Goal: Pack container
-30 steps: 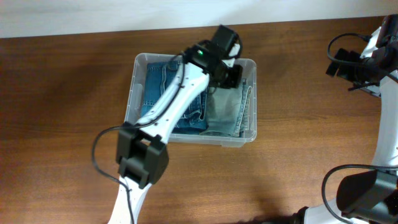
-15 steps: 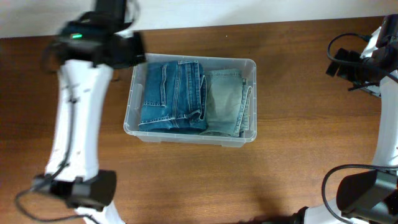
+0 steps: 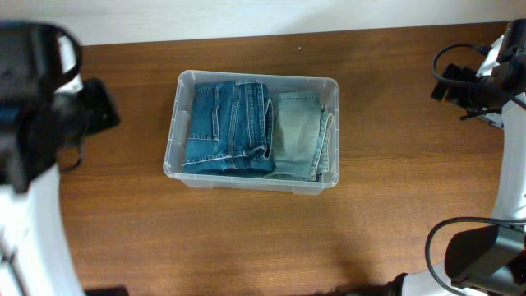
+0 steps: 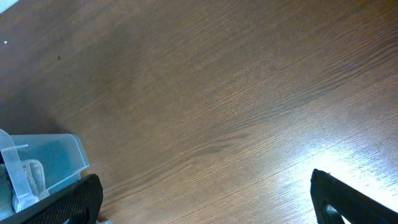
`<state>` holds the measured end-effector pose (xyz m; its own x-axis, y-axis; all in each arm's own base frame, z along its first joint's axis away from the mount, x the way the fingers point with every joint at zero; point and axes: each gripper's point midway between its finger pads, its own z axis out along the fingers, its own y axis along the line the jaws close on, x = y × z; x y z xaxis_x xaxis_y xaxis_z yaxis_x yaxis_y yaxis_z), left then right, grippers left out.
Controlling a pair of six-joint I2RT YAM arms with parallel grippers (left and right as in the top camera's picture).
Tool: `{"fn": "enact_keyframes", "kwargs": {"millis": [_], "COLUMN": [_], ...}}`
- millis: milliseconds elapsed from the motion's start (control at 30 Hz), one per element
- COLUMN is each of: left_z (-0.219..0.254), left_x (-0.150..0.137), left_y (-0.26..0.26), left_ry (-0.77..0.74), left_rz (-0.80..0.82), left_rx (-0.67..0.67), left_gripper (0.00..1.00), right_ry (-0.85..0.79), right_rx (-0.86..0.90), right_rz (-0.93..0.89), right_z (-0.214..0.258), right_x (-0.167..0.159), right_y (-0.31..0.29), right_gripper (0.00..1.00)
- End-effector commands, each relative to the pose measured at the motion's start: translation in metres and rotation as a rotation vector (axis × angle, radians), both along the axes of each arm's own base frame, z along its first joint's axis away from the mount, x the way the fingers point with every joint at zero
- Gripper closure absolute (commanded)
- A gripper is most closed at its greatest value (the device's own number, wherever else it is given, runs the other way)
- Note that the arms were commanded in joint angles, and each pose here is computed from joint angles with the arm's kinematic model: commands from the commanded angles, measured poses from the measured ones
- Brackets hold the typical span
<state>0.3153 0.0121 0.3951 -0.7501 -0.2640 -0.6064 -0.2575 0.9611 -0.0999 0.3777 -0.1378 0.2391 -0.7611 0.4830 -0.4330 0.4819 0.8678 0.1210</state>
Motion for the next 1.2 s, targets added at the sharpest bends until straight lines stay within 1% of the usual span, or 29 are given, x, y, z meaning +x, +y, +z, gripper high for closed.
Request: {"fn": "enact_keyframes", "kwargs": {"millis": [0, 167, 367, 533, 567, 667, 733, 767, 800, 833, 933, 1000, 1067, 1133, 1167], "left_z": [0.034, 0.062, 0.063, 0.035, 0.026, -0.007, -0.031, -0.044, -0.057, -0.070, -0.104, -0.129, -0.149, -0.164, -0.165], "left_x": [-0.037, -0.087, -0.144, -0.176, -0.180, -0.186, -0.183, -0.178, -0.172, -0.166, -0.149, -0.139, -0.136, -0.135, -0.135], "left_y": [0.001, 0.002, 0.003, 0.005, 0.006, 0.013, 0.013, 0.013, 0.013, 0.013, 0.012, 0.011, 0.004, -0.015, -0.017], "left_ry": [-0.118, -0.243, -0.357, -0.436, -0.447, -0.471, -0.480, -0.485, -0.486, -0.481, -0.438, -0.394, -0.338, -0.283, -0.276], "left_rz": [-0.007, -0.006, -0.002, 0.026, 0.039, 0.108, 0.135, 0.143, 0.149, 0.156, 0.195, 0.234, 0.241, 0.191, 0.175], "left_rx": [0.014, 0.014, 0.015, -0.003, -0.008, -0.035, -0.063, -0.074, -0.081, -0.090, -0.131, -0.180, -0.236, -0.326, -0.333], "left_gripper": [0.94, 0.94, 0.94, 0.93, 0.91, 0.88, 0.85, 0.82, 0.71, 0.42, 0.01, 0.00, 0.01, 0.01, 0.01], "right_ry": [-0.007, -0.007, -0.007, -0.007, -0.007, -0.007, -0.007, -0.007, -0.007, -0.007, -0.007, -0.007, -0.006, -0.007, -0.006], "right_rx": [-0.014, -0.014, -0.014, -0.014, -0.014, -0.014, -0.014, -0.014, -0.014, -0.014, -0.014, -0.014, -0.014, -0.014, -0.014], "right_rz": [-0.001, -0.001, -0.001, -0.001, -0.001, -0.001, -0.001, -0.001, -0.001, -0.001, -0.001, -0.001, -0.001, -0.001, -0.001], "right_z": [0.004, 0.004, 0.004, 0.004, 0.004, 0.004, 0.004, 0.004, 0.004, 0.004, 0.004, 0.004, 0.004, 0.004, 0.004], "right_x": [-0.001, -0.001, -0.001, -0.001, -0.001, -0.001, -0.001, -0.001, -0.001, -0.001, -0.001, -0.001, -0.001, -0.001, -0.001], "right_y": [-0.003, -0.003, -0.003, -0.003, -0.003, -0.003, -0.003, -0.003, -0.003, -0.003, -0.003, -0.003, -0.003, -0.003, -0.003], "right_gripper": [0.01, 0.01, 0.01, 0.01, 0.02, 0.01, 0.01, 0.01, 0.01, 0.01, 0.01, 0.02, 0.01, 0.01, 0.01]}}
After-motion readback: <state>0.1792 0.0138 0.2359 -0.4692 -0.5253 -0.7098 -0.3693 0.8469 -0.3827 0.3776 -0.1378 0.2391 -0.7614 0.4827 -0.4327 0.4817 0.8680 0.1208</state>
